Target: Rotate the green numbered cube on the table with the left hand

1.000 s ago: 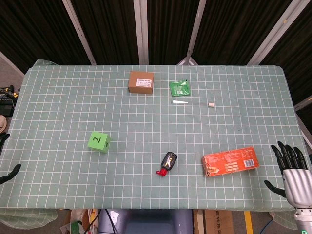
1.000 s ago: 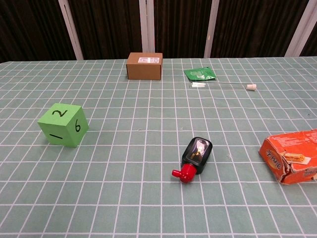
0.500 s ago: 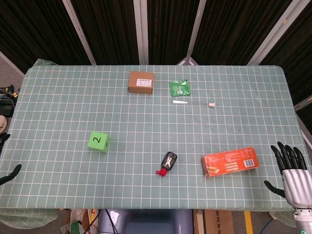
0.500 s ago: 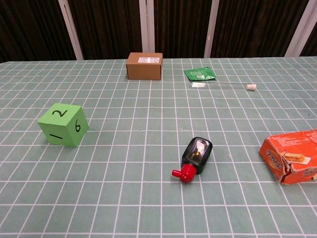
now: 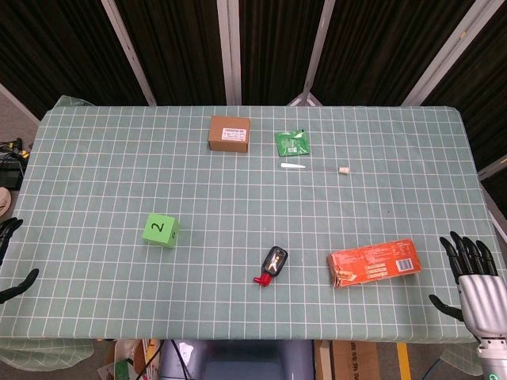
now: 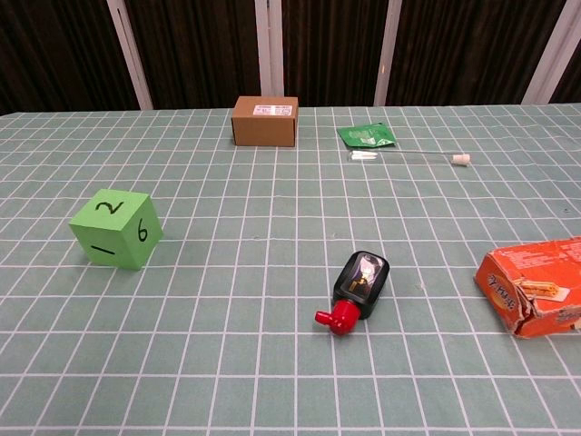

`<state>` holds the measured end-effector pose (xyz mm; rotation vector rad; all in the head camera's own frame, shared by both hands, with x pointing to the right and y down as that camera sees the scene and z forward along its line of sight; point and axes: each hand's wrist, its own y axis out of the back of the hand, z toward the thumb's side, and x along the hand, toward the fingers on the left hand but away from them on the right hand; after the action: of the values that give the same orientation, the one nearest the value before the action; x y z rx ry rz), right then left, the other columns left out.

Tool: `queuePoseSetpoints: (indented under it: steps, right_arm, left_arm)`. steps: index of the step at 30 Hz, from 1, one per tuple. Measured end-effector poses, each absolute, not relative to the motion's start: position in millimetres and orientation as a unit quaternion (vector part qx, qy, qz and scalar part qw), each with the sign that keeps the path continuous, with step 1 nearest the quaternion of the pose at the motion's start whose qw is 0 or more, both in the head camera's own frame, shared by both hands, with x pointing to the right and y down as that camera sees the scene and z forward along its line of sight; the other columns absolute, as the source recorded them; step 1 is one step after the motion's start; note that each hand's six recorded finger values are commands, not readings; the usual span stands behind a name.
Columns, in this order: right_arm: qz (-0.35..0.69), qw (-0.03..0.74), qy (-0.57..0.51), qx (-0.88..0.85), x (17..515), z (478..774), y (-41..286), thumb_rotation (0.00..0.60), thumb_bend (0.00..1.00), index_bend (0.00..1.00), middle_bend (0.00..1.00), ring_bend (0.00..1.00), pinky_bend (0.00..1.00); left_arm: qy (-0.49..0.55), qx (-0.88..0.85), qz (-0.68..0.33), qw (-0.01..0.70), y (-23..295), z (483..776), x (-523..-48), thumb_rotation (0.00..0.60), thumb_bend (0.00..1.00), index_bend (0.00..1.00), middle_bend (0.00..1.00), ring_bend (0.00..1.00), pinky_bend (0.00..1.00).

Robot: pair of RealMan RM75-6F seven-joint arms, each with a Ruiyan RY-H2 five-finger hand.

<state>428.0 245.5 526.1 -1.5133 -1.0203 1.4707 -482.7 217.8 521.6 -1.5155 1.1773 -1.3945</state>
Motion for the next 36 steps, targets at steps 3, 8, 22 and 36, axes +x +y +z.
queuePoseSetpoints:
  steps: [3, 8, 22, 36]
  right_arm:
    - [0.577, 0.389, -0.400, -0.596, 428.0, 525.5, 245.4, 0.600, 0.04, 0.07, 0.00, 0.00, 0.00]
    - [0.579, 0.384, -0.403, -0.595, 430.7, 526.4, 243.7, 0.600, 0.05, 0.06, 0.00, 0.00, 0.00]
    - [0.589, 0.384, -0.390, -0.595, 426.3, 533.5, 245.9, 0.600, 0.04, 0.06, 0.00, 0.00, 0.00]
    - [0.599, 0.382, -0.387, -0.588, 428.4, 537.5, 243.6, 0.600, 0.04, 0.06, 0.00, 0.00, 0.00]
  left_arm:
    - [0.449, -0.583, -0.551, 0.393, 213.7, 521.1, -482.6, 0.600, 0.33, 0.10, 0.27, 0.18, 0.21]
    - [0.410, -0.565, -0.567, 0.437, 190.3, 518.8, -479.7, 0.600, 0.43, 0.10, 0.44, 0.33, 0.37]
    - [0.282, -0.641, -0.651, 0.294, 135.4, 576.9, -461.6, 0.600, 0.78, 0.16, 0.78, 0.56, 0.49]
    - [0.178, -0.687, -0.666, 0.227, 145.9, 616.8, -408.4, 0.600, 0.81, 0.17, 0.81, 0.58, 0.50]
